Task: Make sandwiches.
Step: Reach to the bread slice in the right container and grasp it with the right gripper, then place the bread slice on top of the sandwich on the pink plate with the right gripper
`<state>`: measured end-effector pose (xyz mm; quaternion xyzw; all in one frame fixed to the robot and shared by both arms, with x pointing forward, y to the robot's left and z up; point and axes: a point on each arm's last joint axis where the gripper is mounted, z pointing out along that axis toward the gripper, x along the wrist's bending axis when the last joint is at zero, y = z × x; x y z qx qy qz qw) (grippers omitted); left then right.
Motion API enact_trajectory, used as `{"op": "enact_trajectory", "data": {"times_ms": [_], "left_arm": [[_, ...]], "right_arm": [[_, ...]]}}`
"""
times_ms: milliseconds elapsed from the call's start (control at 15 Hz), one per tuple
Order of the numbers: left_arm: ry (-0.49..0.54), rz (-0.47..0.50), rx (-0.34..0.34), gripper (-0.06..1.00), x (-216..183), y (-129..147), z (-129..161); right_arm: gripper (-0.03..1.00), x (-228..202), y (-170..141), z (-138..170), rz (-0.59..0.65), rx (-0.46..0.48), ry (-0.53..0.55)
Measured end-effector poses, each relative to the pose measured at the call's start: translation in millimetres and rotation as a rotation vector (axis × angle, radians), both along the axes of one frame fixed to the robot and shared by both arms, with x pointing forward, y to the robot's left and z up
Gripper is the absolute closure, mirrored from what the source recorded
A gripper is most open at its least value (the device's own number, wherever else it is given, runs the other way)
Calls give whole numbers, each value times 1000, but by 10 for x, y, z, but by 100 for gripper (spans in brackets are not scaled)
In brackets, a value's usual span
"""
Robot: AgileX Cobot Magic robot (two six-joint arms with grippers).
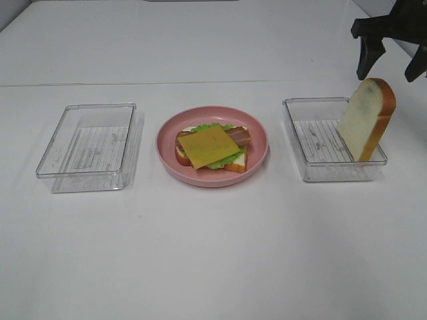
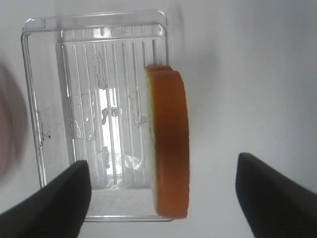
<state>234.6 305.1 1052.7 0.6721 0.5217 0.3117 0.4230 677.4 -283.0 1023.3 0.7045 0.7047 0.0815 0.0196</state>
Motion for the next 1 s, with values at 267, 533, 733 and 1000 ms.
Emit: {"op": "enact_trajectory", "data": {"times_ms": [267, 533, 733, 1000], "left_arm": [[0, 0, 0, 21, 0, 0, 0], [0, 0, 0, 21, 0, 0, 0], [0, 0, 0, 21, 0, 0, 0], [0, 0, 0, 21, 0, 0, 0]], "right_arm": [[22, 78, 9, -314, -1, 8, 71], [51, 112, 1, -499, 0, -3, 112], [77, 110, -3, -499, -19, -6, 117], [77, 99, 25, -460, -24, 25, 114]]}}
